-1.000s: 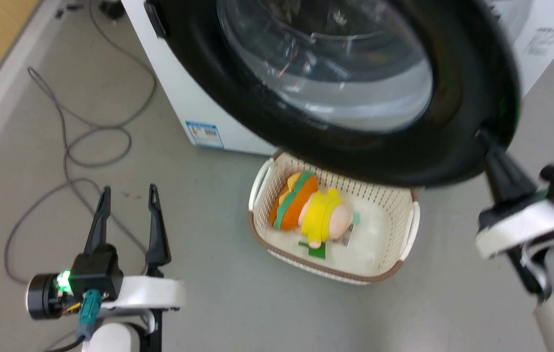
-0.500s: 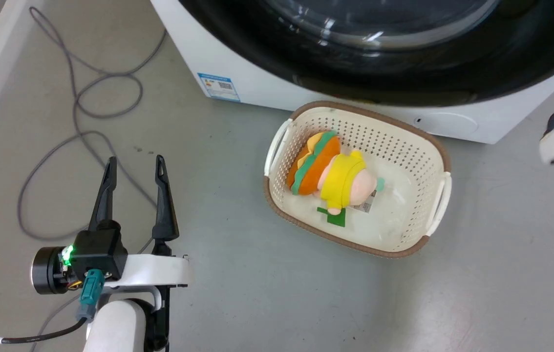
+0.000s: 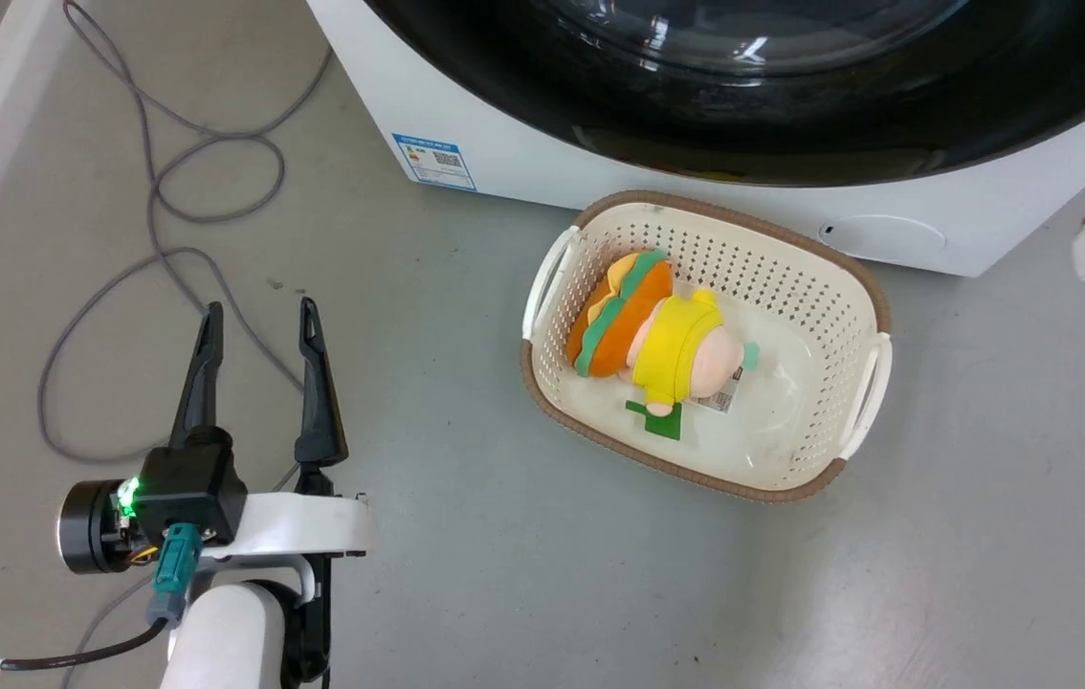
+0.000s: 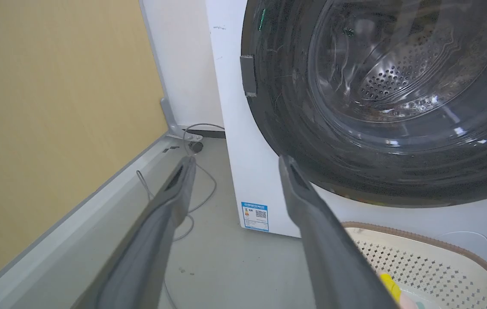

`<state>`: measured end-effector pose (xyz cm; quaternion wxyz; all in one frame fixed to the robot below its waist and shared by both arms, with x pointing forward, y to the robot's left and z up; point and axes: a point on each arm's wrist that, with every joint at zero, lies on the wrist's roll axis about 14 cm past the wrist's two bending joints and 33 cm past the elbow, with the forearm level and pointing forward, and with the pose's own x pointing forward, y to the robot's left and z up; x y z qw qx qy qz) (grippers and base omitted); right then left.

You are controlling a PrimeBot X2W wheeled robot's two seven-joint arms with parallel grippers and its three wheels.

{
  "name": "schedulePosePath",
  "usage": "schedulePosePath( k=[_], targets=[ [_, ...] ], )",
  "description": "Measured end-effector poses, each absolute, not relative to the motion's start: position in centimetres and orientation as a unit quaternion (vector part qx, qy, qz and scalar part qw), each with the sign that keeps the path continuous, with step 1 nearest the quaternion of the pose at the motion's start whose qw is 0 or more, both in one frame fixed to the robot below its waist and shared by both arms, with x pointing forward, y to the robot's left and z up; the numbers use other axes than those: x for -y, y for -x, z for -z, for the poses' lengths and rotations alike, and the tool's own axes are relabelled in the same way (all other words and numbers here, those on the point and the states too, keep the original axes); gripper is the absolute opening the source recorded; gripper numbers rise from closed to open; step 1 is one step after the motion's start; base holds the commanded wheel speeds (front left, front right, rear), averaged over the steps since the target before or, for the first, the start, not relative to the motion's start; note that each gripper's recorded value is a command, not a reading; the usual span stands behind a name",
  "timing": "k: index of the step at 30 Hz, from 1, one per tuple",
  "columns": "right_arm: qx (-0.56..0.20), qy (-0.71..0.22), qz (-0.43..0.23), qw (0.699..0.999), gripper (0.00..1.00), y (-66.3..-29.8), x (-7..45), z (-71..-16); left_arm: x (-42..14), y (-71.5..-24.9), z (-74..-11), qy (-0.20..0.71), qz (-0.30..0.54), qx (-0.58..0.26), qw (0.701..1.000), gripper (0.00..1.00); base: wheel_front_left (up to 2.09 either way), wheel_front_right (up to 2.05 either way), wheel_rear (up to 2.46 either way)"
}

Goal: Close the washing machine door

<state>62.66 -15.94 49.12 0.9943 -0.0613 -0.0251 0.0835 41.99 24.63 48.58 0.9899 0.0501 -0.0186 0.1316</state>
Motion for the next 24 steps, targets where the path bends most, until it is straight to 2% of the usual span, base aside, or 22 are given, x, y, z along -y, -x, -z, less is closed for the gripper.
schedulePosePath(
  k=[4, 10, 17, 18, 24],
  targets=[
    [0.038, 0.056, -0.085, 0.994, 0.00, -62.3, 15.4, -50.3, -24.5, -42.0, -49.0, -0.048, -0.131, 0.024, 0.990, 1.00, 0.00, 0.00, 0.00],
    [0.097, 0.047, -0.081, 0.991, 0.00, -60.2, 15.4, -54.7, -24.3, -41.8, -50.2, -0.043, -0.130, 0.040, 0.990, 1.00, 0.00, 0.00, 0.00],
    [0.188, 0.046, -0.068, 0.979, 0.00, -55.3, 16.3, -61.2, -23.8, -41.1, -52.0, -0.043, -0.121, 0.064, 0.990, 1.00, 0.00, 0.00, 0.00],
    [0.210, 0.045, -0.067, 0.974, 0.00, -53.7, 16.3, -62.6, -23.5, -41.0, -52.3, -0.044, -0.117, 0.068, 0.990, 1.00, 0.00, 0.00, 0.00],
    [0.222, 0.023, -0.050, 0.973, 0.00, -49.3, 17.2, -63.2, -22.4, -40.5, -53.2, -0.044, -0.100, 0.080, 0.991, 1.00, 0.00, 0.00, 0.00]
  ],
)
